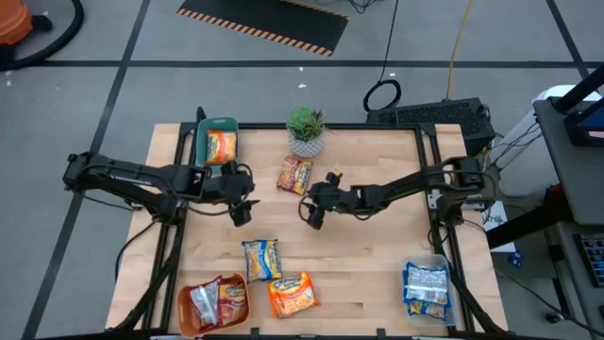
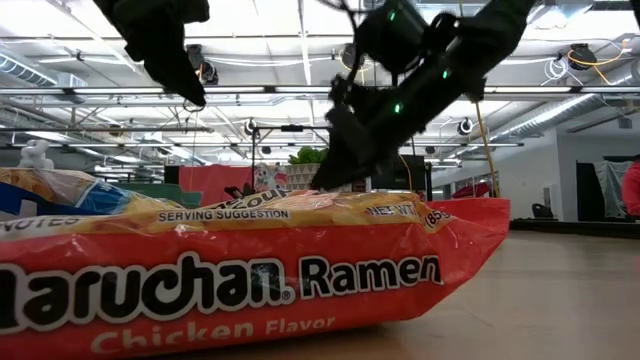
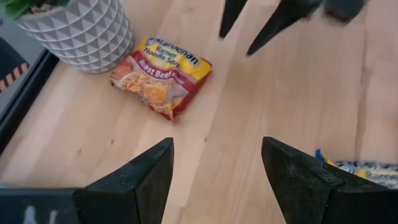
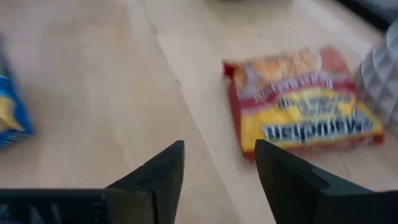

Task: Sort Maruchan noodles
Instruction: Put the red noodle pack into the orange bin

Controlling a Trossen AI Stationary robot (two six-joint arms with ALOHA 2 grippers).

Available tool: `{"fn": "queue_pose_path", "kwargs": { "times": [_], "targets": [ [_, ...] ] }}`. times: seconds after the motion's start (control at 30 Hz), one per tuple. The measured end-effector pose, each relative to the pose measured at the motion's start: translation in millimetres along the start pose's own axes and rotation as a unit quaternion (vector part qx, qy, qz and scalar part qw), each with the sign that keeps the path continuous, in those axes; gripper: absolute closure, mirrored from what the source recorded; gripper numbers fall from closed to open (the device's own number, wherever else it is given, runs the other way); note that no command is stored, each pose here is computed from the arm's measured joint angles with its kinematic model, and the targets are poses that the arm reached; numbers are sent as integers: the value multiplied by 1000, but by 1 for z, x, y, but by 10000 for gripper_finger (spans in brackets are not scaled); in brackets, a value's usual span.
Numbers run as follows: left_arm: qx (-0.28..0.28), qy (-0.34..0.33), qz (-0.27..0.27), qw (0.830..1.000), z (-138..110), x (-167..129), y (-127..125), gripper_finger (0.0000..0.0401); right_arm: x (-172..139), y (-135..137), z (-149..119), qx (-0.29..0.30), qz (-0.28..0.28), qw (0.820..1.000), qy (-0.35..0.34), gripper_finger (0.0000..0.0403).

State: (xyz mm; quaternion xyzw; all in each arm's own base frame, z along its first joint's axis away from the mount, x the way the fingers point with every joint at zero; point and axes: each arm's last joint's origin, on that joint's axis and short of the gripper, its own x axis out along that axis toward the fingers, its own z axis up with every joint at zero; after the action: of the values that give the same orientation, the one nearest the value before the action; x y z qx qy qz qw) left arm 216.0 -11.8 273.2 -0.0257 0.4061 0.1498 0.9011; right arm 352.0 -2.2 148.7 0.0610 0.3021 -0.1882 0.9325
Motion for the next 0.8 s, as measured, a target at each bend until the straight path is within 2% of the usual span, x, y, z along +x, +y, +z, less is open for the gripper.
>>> {"fn": "queue_pose_path", "kwargs": {
  "times": [0.27,0.4,0.6,0.8],
  "targets": [
    [-7,-25,-12,1000,4,-3,-4,153,26,-11,-20,10,-25,999,31,113],
    [-6,-25,-11,1000,4,-3,-4,153,40,-11,-28,4,-27,999,19,79],
    [-1,-24,-11,1000,3,-3,-4,153,58,-14,-40,32,-45,998,0,79],
    [6,-24,-10,1000,3,-3,-4,153,62,-18,-45,48,-61,997,6,88]
  ]
}}
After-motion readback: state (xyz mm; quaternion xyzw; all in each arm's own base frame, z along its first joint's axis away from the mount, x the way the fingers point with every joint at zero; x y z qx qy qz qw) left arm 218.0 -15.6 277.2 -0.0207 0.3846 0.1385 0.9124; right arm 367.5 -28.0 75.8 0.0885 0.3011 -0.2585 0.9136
